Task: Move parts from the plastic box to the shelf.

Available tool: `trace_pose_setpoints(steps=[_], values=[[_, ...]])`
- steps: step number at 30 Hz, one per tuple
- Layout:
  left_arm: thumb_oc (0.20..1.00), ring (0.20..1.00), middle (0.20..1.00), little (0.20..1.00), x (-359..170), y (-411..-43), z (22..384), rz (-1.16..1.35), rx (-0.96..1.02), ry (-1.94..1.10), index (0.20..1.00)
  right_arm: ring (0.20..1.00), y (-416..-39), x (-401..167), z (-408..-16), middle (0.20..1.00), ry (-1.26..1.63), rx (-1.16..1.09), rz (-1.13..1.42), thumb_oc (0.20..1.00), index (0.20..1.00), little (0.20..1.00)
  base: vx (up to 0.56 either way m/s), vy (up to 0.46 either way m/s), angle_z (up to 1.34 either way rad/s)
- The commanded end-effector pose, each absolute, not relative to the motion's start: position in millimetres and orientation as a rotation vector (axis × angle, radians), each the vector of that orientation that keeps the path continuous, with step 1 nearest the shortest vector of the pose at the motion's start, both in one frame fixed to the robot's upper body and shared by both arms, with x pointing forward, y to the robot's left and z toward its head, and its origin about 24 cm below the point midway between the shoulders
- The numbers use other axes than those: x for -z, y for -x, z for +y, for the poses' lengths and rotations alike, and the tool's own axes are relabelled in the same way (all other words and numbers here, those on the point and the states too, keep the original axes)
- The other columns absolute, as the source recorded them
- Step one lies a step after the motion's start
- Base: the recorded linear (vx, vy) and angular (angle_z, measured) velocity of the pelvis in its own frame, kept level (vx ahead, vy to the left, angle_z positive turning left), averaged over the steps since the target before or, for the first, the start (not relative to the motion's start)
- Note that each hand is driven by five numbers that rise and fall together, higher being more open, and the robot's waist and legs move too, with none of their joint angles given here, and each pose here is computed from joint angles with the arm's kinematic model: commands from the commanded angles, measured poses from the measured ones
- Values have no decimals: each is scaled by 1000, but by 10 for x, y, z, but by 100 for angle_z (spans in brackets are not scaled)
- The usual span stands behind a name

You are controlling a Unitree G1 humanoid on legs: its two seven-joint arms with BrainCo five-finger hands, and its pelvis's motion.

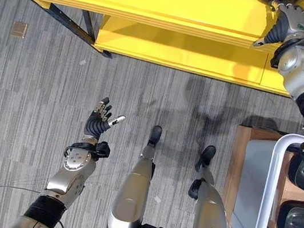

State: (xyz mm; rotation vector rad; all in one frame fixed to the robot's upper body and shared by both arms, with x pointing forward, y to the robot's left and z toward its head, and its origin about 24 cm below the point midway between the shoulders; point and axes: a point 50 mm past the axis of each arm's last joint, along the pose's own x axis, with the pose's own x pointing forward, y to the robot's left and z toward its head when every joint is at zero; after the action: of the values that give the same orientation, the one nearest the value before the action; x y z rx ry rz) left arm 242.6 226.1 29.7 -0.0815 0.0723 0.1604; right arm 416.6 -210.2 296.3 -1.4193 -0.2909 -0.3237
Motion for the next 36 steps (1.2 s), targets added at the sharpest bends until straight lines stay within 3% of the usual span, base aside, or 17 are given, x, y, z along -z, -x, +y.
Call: trace_pose_setpoints(steps=[1,8,23,30,36], values=[[1000,1000,1000,1000,-465,-2354,2376,8,-138,43,1000,1000,-4008,-3602,-2333,1000,1431,494,-346,1000,1000,1000,0,0,0],[1000,1000,1000,1000,-431,-2354,2367,25,-131,47,1000,1000,-4000,-3595,-2315,1000,1365,458,-365,1000,1000,1000,0,0,0],[1000,1000,1000,1000,-295,-2324,2355,90,-186,51,1000,1000,-3877,-2406,-1958,1000,1030,178,-425,1000,1000,1000,-4,-2,-1],[1000,1000,1000,1000,-209,-2264,2367,134,-208,23,1000,1000,-3509,-1970,-1805,1000,851,74,-478,1000,1000,1000,0,0,0],[1000,1000,1000,1000,-124,-2217,2307,166,-228,30,1000,1000,-3025,-1526,-1702,1000,479,51,-474,1000,1000,1000,-1,1,1]])
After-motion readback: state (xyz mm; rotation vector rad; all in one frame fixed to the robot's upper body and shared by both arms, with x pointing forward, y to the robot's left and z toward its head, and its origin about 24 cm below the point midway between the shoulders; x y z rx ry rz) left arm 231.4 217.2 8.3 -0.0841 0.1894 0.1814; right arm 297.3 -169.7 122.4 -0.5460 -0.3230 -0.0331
